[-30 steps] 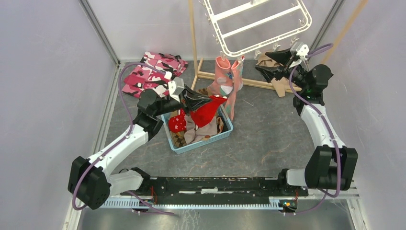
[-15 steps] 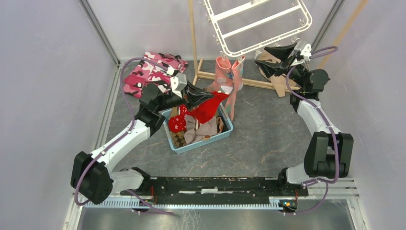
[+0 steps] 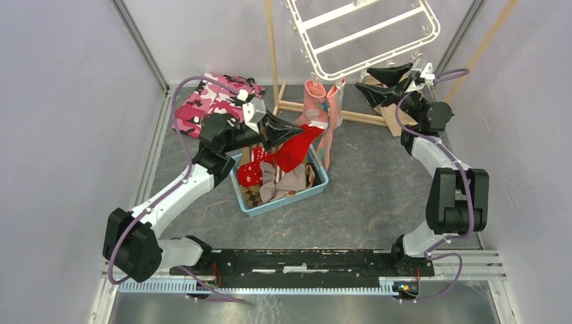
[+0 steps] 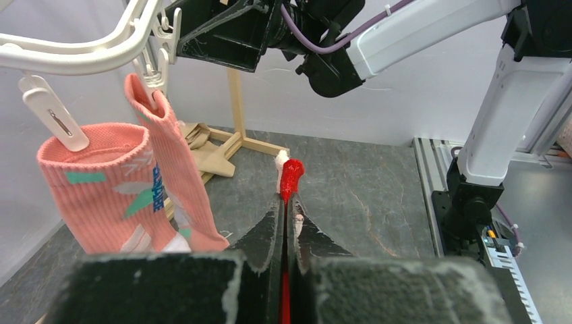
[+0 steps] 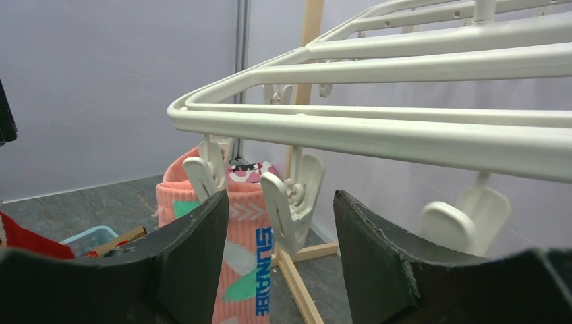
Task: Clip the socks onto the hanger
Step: Open the clamp at the hanger.
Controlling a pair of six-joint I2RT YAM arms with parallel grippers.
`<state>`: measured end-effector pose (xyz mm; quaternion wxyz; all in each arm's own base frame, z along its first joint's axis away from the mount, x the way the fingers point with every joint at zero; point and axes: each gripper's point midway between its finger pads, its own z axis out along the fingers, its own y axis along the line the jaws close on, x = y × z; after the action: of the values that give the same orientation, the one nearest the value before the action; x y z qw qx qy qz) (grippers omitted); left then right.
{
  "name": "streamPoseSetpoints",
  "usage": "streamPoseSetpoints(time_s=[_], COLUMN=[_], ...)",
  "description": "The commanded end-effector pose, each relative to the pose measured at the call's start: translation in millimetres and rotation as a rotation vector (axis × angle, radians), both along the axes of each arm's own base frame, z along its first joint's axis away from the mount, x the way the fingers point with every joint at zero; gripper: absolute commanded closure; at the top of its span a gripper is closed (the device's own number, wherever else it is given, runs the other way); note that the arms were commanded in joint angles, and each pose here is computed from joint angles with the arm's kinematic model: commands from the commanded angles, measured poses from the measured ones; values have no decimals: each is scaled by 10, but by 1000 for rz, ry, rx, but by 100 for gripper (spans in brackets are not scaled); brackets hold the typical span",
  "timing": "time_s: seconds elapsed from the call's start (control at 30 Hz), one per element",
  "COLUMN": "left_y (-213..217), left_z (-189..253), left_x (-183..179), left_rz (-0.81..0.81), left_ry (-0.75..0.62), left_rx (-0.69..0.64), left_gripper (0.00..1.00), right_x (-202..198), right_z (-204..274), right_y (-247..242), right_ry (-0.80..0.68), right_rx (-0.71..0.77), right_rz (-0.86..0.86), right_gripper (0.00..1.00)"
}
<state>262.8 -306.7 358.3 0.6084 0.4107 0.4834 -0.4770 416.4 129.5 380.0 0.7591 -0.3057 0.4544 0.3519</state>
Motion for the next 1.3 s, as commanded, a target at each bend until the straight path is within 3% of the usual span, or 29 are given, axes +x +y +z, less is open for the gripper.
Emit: streamPoseSetpoints(time_s=[0.0,0.5,1.27], left_y=[-18,-71,-89], left_z=[201,243,219], left_x=[19,86,104], left_rz=[-12,-24,-28], left_ry=[-74,-75,-68], left_rx=[-15,-14,-13], left_gripper=[98,98,98], right_x=[-85,-29,-149], right_z=[219,321,363], right_y=[75,202,258], right_ry=[-87,-106,-116], right_rx=[21,86,50], right_rz=[29,108,132], right_gripper=[36,39,42])
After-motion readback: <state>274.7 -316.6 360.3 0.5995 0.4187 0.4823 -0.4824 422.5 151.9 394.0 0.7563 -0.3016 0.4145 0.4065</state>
